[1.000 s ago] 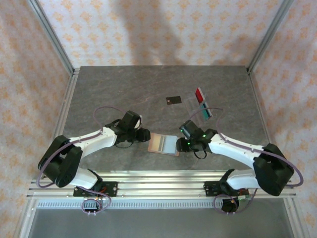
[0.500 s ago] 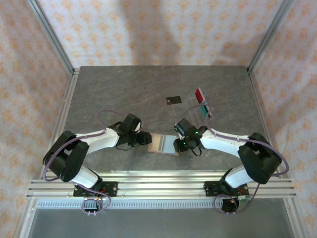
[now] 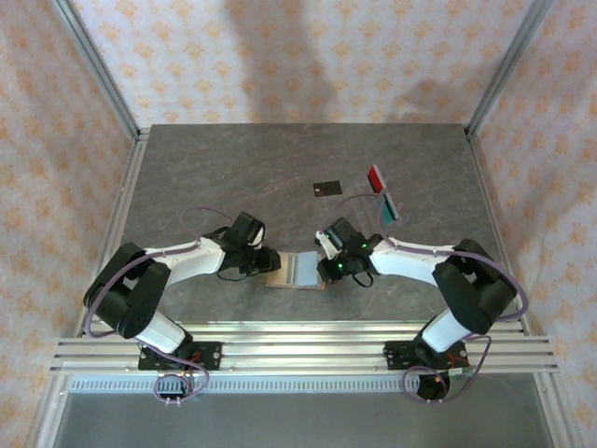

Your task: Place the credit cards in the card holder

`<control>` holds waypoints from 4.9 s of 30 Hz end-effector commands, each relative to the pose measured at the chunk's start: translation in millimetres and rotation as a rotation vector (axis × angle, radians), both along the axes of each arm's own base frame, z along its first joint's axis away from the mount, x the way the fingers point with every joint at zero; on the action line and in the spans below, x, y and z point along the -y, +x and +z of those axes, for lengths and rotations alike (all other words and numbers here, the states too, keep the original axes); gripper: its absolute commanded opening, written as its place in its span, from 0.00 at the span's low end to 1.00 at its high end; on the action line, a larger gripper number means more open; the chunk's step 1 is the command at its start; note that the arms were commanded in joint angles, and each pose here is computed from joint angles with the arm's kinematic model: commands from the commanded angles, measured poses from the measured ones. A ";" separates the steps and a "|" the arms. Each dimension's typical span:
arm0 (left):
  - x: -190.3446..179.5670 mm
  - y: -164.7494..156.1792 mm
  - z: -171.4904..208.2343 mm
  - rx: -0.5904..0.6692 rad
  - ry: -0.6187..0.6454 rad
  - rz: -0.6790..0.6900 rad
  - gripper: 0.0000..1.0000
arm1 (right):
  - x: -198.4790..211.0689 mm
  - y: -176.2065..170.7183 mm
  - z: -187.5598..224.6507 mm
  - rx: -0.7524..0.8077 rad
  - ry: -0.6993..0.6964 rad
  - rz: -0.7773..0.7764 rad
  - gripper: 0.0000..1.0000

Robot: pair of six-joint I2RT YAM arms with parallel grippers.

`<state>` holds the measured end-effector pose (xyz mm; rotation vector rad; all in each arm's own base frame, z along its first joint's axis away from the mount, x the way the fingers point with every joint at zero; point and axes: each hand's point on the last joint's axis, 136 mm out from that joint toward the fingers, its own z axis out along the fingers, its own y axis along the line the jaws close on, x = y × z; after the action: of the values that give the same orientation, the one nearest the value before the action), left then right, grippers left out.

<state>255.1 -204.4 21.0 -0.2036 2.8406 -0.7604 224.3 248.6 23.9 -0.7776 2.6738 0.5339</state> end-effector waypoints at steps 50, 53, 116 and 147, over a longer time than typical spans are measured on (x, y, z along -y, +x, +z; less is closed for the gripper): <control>66.1 18.5 10.5 0.079 -0.048 -0.106 0.32 | 19.7 26.1 34.1 0.193 0.274 -0.437 0.59; 64.3 21.5 8.7 0.079 -0.041 -0.087 0.32 | 33.2 28.1 39.4 0.153 0.225 -0.559 0.99; 31.9 15.9 15.8 0.047 -0.136 0.009 0.24 | -20.1 30.0 46.0 0.057 -0.045 -0.357 0.42; 31.4 10.1 -6.5 -0.002 -0.033 0.019 0.23 | -13.1 14.2 25.4 -0.019 -0.080 -0.384 0.17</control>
<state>272.2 -243.4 28.7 -0.2139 2.7642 -0.9059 241.1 275.0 51.6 -0.2910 2.7725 0.4117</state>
